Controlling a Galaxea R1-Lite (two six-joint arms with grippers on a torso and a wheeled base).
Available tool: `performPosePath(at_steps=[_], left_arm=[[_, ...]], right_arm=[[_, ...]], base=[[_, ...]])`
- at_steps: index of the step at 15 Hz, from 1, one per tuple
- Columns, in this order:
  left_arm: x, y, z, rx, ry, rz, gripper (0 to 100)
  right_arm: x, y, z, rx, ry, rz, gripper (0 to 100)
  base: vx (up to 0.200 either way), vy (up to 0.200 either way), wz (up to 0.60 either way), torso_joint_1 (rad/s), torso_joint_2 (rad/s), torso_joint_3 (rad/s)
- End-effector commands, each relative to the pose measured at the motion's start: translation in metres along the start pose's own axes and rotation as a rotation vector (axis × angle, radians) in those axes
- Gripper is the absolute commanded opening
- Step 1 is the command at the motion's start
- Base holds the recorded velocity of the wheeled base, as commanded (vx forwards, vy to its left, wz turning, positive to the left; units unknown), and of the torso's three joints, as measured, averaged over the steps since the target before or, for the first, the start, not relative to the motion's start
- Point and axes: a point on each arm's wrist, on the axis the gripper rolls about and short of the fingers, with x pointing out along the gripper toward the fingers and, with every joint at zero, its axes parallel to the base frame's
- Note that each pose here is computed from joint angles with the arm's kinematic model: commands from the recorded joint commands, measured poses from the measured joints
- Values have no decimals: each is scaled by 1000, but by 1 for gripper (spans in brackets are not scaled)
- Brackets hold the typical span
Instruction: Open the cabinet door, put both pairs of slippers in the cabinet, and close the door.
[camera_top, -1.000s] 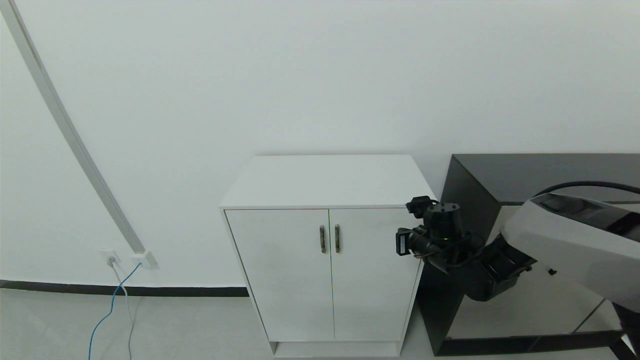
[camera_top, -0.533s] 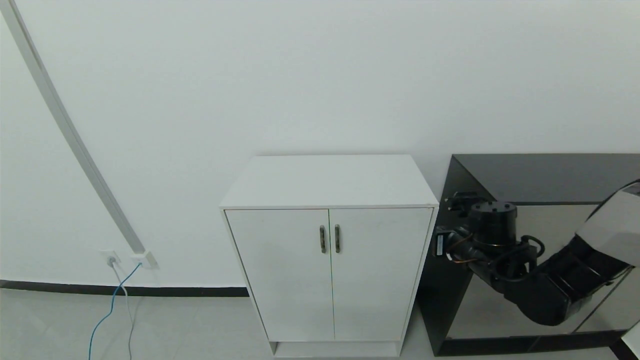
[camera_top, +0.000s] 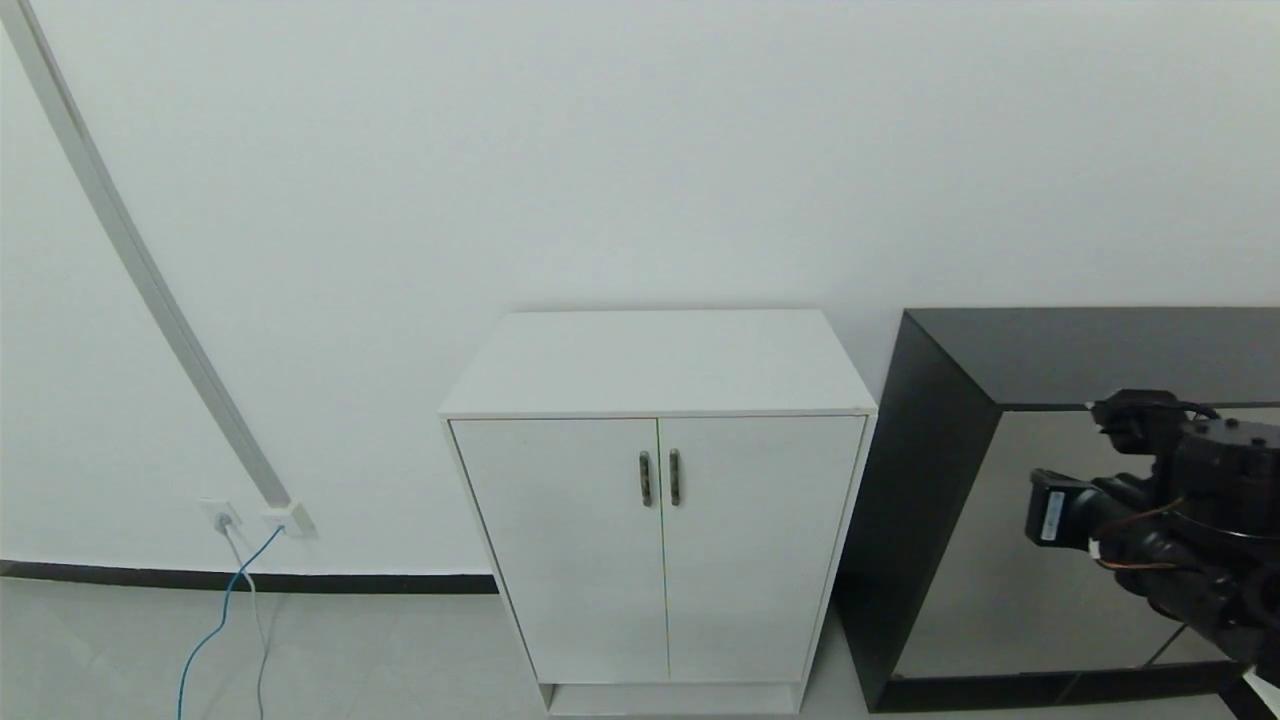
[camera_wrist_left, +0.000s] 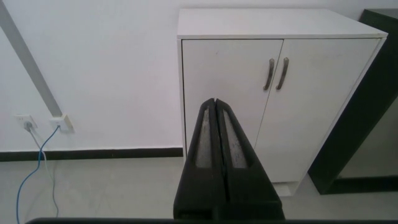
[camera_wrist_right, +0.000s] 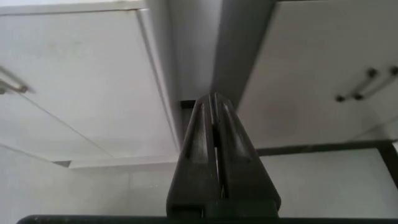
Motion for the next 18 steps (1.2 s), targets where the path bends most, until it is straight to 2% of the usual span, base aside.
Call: performPosePath(at_steps=[1,9,18], left_arm=[[0,0,0,0,0,0,0],[0,0,0,0,0,0,0],[0,0,0,1,0,0,0]], right_arm=[[-41,-23,5,28,-64,-40,0],[-108,-46,-23,41,-108,-42,0],[-174,-65,-43,39,-71,-20,0]], base=[[0,0,0,0,0,0],[0,0,0,0,0,0],[0,0,0,0,0,0]])
